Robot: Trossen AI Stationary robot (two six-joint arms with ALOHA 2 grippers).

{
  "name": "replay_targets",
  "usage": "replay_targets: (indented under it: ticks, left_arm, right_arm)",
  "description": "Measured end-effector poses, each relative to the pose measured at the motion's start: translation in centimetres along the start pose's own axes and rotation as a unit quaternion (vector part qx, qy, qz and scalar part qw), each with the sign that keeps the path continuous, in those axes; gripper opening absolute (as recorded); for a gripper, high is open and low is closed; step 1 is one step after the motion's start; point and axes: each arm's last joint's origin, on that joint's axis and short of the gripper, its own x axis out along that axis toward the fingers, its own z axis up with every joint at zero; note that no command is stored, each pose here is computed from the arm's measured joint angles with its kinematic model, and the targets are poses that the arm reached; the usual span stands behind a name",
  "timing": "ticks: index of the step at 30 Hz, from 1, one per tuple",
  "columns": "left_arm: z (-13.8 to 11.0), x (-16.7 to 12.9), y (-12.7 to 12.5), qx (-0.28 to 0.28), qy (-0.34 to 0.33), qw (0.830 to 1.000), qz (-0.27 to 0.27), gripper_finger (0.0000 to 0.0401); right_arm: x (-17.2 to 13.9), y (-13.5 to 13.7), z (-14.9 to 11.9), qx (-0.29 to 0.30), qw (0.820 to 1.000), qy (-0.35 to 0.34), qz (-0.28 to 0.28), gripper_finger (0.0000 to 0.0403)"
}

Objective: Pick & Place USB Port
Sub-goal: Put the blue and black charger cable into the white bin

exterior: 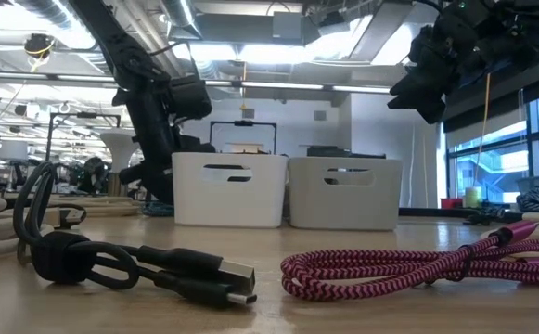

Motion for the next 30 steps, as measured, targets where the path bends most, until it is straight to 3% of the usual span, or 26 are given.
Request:
replay_targets:
  ticks: [5, 7, 14, 23, 27, 30]
  left_arm:
    - [-0.1, 0.0, 0.0, 0.009, 0.003, 1.0, -0.001, 0.0033]
    - [0.0, 0.0, 0.0, 0.013, 0.0, 1.0, 0.003, 0.0016]
    - [0.1, -1.3, 0.3, 0.031, -0.02, 0.999, 0.015, 0.0007]
    - [1.0, -7.4, 1.1, 0.027, -0.116, 0.993, -0.008, 0.0005]
    - [1.2, -10.6, 1.6, 0.029, -0.177, 0.984, -0.027, 0.0004]
    - [1.7, -13.1, 1.6, 0.046, -0.247, 0.965, -0.077, 0.0004]
  right_arm:
    - [0.0, 0.0, 0.0, 0.001, 1.0, 0.001, 0.0, 0.0152]
    - [0.0, 0.0, 0.0, 0.0, 1.0, 0.001, 0.0, 0.0152]
    - [0.0, 0.0, -0.3, 0.007, 1.0, 0.014, -0.002, 0.0152]
    - [0.0, -0.1, -0.4, 0.01, 1.0, 0.019, -0.004, 0.0152]
    - [0.0, -0.1, -0.4, 0.01, 1.0, 0.019, -0.004, 0.0152]
    - [0.0, -0.1, -0.4, 0.009, 1.0, 0.019, -0.004, 0.0152]
